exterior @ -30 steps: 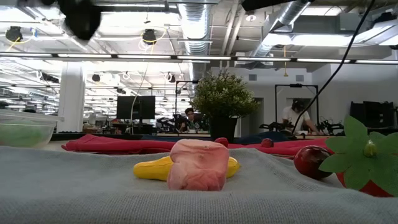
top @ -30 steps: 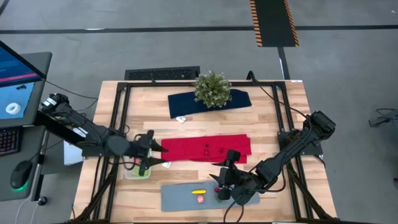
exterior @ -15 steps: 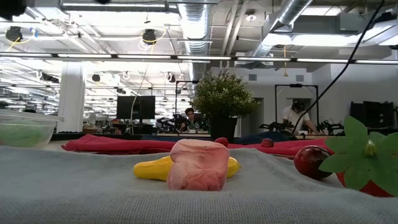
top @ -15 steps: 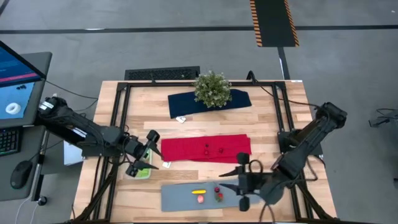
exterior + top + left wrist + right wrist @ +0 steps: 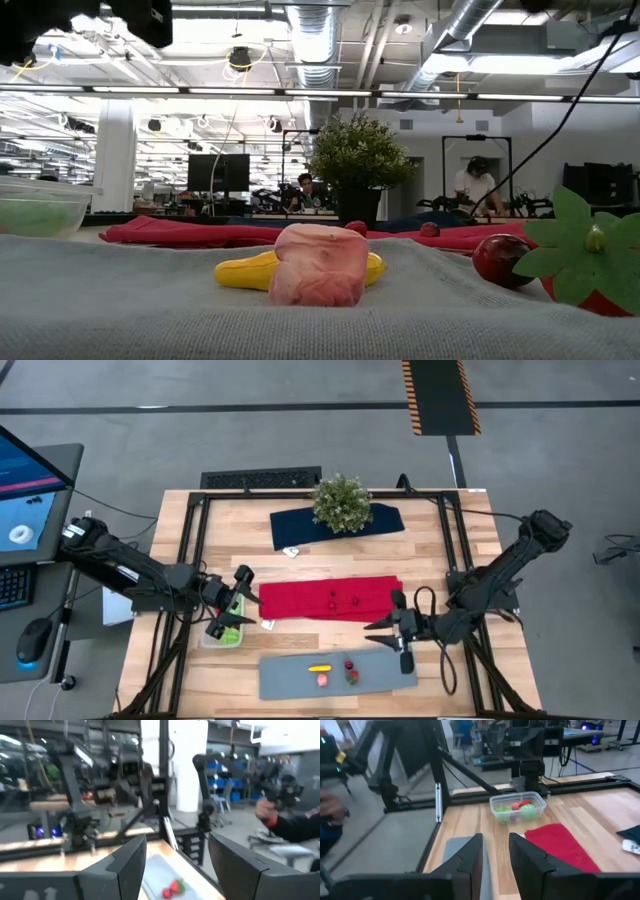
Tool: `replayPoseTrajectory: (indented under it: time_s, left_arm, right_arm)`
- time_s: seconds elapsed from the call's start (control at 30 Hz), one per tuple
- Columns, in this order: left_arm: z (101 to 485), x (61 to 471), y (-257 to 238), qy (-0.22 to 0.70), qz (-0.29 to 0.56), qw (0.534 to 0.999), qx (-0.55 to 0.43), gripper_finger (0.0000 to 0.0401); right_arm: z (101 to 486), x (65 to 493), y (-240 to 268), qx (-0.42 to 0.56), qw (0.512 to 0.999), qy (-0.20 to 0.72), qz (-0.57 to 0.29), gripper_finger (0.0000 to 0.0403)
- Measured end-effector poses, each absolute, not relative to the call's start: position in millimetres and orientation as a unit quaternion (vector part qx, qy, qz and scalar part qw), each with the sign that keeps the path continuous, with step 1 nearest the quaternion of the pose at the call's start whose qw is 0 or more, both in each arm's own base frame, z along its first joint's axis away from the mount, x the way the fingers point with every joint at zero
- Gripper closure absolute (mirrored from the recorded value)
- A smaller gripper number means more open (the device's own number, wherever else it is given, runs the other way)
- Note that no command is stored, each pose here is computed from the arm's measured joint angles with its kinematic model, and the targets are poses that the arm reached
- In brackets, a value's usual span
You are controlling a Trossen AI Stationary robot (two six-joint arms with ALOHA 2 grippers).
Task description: Pick and placing Produce into tupperware
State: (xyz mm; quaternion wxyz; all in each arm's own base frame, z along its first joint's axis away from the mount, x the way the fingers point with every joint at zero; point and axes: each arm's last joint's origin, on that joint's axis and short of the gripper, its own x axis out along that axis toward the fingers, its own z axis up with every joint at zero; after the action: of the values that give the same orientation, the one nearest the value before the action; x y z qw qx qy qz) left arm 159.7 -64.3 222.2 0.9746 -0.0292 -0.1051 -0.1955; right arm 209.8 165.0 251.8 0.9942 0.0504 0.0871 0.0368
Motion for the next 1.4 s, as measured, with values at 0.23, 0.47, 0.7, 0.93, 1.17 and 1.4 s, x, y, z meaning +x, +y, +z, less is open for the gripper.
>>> replayPoseTrajectory:
  time_s: [0.23, 0.47, 0.7, 0.93, 1.17, 1.4]
  left_arm:
    - [217.6, 160.4, -64.8, -0.083, -0.197, 0.977, -0.012, 0.0198]
    - [210.0, 162.7, -61.4, -0.040, -0.129, 0.990, -0.033, 0.0198]
    - [211.7, 163.0, -59.0, -0.047, -0.089, 0.993, -0.060, 0.0198]
    - [213.1, 163.3, -55.7, -0.056, -0.033, 0.997, -0.049, 0.0198]
    - [213.2, 163.3, -54.5, -0.057, -0.012, 0.996, -0.060, 0.0198]
    - [216.0, 162.9, -51.7, -0.072, 0.032, 0.994, -0.076, 0.0198]
  right_arm:
    - [230.7, 209.1, 153.1, 0.034, 0.995, 0.095, 0.025, 0.0285]
    - [222.4, 219.0, 132.5, 0.013, 0.991, 0.125, -0.053, 0.0285]
    - [213.5, 227.4, 110.0, 0.002, 0.981, 0.166, -0.100, 0.0285]
    - [210.5, 232.4, 96.9, -0.040, 0.976, 0.189, -0.104, 0.0284]
    - [202.5, 232.3, 89.2, -0.019, 0.968, 0.233, -0.093, 0.0284]
    - [199.9, 231.2, 87.7, -0.032, 0.964, 0.249, -0.091, 0.0284]
